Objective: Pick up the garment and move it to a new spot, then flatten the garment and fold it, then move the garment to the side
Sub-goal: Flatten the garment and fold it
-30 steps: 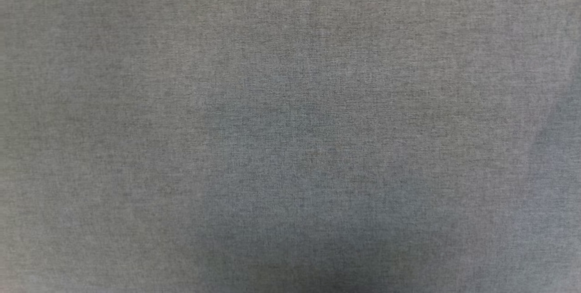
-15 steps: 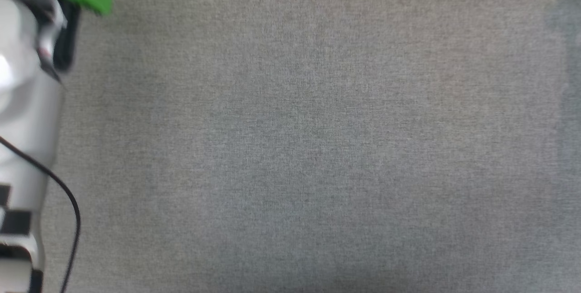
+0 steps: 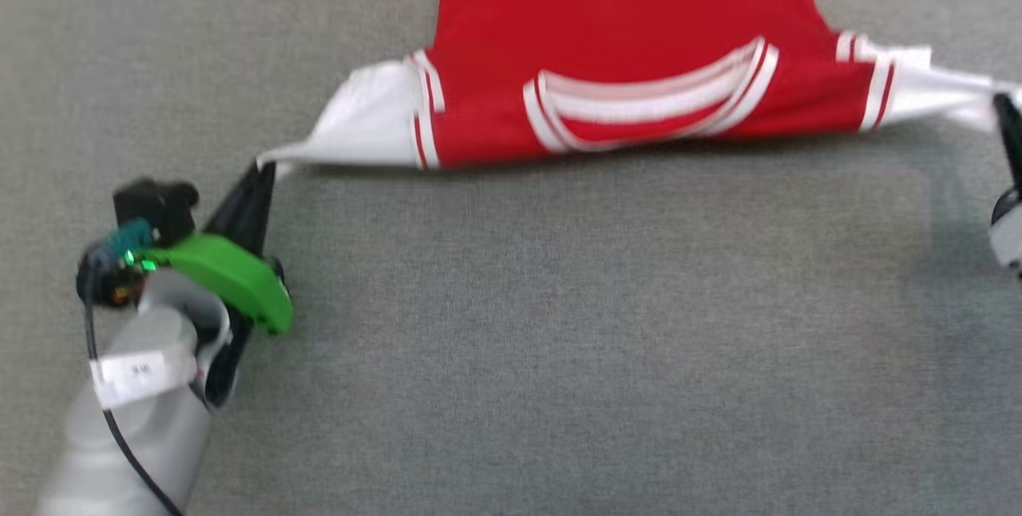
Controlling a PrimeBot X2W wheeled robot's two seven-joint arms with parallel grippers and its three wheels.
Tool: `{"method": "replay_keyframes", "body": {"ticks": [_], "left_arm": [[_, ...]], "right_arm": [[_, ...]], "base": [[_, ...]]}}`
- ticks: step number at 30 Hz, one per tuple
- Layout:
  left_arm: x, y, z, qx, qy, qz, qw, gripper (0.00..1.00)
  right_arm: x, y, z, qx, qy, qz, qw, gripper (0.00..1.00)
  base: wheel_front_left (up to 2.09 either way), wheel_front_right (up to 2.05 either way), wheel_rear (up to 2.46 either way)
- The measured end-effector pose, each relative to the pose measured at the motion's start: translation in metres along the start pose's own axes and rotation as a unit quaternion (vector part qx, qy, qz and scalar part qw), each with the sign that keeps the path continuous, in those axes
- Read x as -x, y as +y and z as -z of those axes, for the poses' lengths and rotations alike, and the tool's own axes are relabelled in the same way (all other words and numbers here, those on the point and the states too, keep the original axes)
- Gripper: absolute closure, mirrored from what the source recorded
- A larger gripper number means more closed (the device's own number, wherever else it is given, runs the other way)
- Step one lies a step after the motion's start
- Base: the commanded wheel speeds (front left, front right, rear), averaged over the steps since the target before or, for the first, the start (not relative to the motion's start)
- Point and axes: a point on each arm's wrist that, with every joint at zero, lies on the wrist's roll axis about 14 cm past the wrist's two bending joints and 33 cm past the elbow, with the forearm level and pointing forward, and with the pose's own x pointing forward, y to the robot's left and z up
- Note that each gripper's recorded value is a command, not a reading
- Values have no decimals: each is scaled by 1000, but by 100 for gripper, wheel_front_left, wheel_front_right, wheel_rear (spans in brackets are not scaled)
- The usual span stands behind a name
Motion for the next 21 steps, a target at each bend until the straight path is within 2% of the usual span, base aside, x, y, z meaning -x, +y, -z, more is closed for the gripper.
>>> {"method": "replay_keyframes", "body": {"ticks": [15,21], "left_arm": [[67,-19,23,32,45,2,998,100],[100,-33,44,40,92,18,995,100]], "right_arm": [[96,4,39,35,65,-14,997,100],[131,7,58,44,110,-27,993,100]], "base": [[0,0,0],[0,0,0]]}}
